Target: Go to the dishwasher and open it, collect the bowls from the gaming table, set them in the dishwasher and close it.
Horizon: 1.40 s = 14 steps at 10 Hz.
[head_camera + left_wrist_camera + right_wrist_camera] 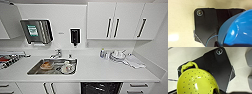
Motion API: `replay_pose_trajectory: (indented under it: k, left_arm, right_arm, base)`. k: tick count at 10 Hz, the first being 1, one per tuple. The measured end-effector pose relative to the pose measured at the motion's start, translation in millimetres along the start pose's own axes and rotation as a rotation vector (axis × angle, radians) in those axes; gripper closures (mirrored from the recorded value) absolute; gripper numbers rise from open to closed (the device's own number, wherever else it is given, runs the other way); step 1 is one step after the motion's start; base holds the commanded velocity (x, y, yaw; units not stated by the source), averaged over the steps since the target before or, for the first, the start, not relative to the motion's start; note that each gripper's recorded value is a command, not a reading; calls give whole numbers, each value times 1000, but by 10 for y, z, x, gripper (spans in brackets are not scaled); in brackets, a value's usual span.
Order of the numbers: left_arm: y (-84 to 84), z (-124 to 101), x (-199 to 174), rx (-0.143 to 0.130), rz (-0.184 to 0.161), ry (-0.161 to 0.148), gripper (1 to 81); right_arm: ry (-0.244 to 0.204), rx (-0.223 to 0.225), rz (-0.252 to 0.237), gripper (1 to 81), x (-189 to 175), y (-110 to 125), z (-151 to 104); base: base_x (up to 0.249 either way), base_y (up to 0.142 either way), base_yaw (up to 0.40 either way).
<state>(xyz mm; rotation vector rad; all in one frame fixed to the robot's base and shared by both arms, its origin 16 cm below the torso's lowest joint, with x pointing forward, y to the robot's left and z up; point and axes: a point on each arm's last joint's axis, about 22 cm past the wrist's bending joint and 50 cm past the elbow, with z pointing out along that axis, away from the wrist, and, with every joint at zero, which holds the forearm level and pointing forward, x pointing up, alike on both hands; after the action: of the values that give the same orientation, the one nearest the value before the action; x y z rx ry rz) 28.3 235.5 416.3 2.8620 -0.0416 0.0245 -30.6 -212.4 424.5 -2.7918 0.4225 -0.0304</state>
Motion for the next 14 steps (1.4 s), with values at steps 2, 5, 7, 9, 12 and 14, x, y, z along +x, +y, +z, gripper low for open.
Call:
replay_pose_trajectory:
  k: [2,5,7,9,12,14]
  left_arm:
    - [-23,-8,-64,4,-1,-7,811]
    - [-43,-31,-6,-11,-8,35,811]
    - [-105,-80,-66,-23,-21,52,811]
    - [-48,-129,-94,-65,-29,56,811]
    - [119,-291,-93,-166,-46,54,811]
    - [227,-463,-289,-237,-79,2,811]
  right_arm:
    - [-16,-1,4,811,-141,17,-4]
    - [-15,33,-4,811,-132,-73,-23]
    - [-10,79,-6,811,-88,-97,-119]
    - [-5,99,-4,811,-39,58,-289]
    - [3,110,9,811,-15,274,-503]
    - [-41,111,30,811,-226,247,-519]
  base:
    - [0,0,0]
    - [0,0,0]
    - [0,0,0]
    - [0,0,0]
    - [0,0,0]
    - [0,0,0]
